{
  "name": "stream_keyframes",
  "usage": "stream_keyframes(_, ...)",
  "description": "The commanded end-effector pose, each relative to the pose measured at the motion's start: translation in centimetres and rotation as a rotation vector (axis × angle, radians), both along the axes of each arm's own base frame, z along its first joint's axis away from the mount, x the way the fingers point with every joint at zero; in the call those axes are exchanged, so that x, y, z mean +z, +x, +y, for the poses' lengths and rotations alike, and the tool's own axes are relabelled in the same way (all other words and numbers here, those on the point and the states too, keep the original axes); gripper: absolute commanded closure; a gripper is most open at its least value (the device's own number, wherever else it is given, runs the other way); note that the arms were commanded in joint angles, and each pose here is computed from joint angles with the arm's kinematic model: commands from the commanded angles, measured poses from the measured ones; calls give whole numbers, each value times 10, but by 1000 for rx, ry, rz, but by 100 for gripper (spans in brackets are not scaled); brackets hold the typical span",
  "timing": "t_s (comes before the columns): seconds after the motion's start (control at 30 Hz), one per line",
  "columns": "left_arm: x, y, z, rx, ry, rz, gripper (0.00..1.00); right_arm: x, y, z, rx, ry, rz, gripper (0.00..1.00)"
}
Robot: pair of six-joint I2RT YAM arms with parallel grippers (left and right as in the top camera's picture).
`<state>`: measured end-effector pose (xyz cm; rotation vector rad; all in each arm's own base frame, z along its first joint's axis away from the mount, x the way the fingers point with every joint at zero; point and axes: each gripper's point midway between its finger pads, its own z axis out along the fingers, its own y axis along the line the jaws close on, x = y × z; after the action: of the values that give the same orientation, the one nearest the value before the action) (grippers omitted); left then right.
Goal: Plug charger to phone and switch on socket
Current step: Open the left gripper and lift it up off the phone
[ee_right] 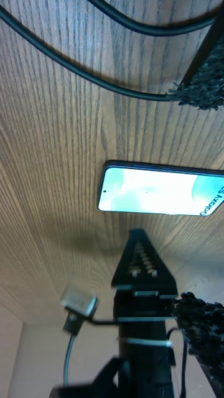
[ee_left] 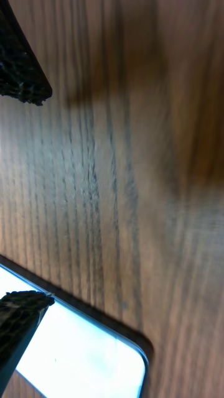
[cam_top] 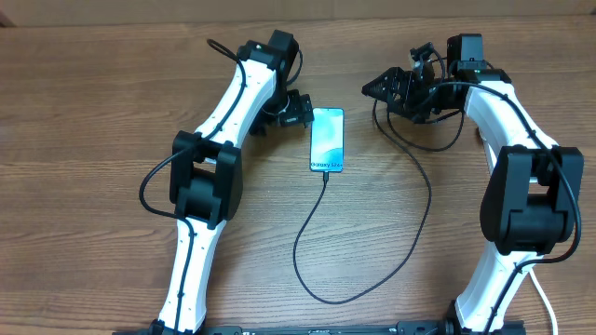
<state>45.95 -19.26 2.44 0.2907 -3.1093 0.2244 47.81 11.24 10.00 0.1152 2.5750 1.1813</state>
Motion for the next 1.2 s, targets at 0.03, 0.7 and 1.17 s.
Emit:
stream_keyframes(0.03, 36, 22, 13, -31, 60, -110, 1, 4, 2, 1, 7, -1, -16, 0)
stream_keyframes(0.7, 193, 0, 0, -145, 52, -399, 4, 3, -2, 1, -32, 20, 54, 0)
stream_keyframes(1.17, 244, -32, 3, -163, 28, -454, 0, 35, -12, -25, -159, -142, 51, 0)
